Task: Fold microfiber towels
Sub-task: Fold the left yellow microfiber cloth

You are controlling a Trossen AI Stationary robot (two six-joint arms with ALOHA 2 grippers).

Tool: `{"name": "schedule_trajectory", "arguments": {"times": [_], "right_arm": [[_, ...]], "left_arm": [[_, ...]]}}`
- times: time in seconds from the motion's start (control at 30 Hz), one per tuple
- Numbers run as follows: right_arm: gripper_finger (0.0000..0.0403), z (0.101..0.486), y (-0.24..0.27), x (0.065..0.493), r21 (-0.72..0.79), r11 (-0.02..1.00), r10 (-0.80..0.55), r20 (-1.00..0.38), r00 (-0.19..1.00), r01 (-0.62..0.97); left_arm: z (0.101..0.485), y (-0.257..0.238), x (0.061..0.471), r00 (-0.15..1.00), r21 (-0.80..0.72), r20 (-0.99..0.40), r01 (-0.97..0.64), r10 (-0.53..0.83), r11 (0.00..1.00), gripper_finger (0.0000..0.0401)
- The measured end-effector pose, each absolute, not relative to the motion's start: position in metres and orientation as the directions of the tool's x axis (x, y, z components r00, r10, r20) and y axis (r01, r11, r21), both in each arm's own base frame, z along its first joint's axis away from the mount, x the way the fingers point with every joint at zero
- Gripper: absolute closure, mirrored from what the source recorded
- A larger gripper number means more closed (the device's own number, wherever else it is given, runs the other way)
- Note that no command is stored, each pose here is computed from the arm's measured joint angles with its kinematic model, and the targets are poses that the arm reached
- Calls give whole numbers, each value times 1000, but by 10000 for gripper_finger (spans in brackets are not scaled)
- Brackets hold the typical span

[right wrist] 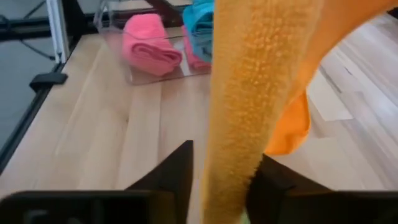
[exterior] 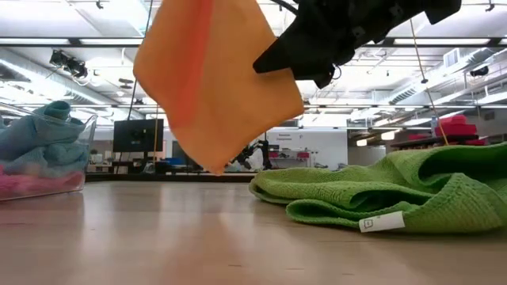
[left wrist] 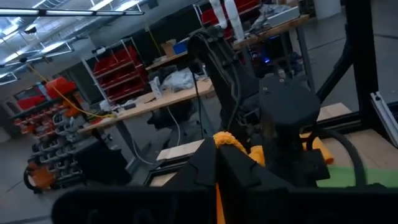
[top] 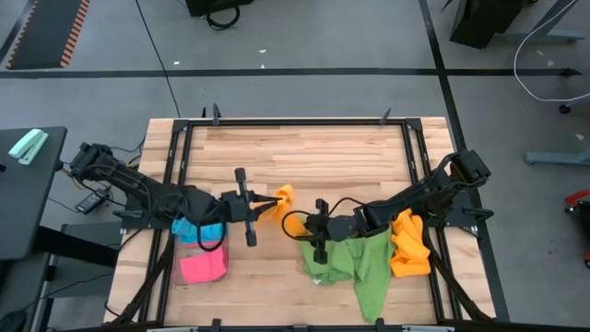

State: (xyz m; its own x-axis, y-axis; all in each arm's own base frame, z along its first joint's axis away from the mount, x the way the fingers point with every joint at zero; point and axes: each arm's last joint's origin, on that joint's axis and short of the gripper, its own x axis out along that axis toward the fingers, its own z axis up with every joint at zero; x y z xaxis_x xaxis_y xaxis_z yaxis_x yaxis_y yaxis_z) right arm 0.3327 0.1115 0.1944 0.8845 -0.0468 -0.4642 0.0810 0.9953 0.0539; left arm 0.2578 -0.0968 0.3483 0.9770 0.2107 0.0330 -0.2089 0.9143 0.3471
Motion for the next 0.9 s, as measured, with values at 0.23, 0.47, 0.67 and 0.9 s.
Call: {"name": "schedule_trajectory", "arguments": {"times": [0.23, 0.47, 0.67, 0.9], "right_arm": [[391, 192, 99, 327, 13, 999, -19, -567, 823, 32], [390, 227, 71, 304, -55, 996, -87, -668, 739, 68], [390, 252, 47, 284, -86, 995, -100, -717, 690, 54], [389, 273, 21, 261, -104, 992, -121, -726, 677, 66]], "left_arm": [[343, -87, 260, 952, 414, -14, -274, 307, 868, 381], [326, -67, 264, 915, 508, -157, -249, 373, 824, 385], [315, -51, 267, 914, 524, -275, -118, 299, 844, 364], [314, -19, 271, 883, 526, -288, -178, 371, 832, 393]]}}
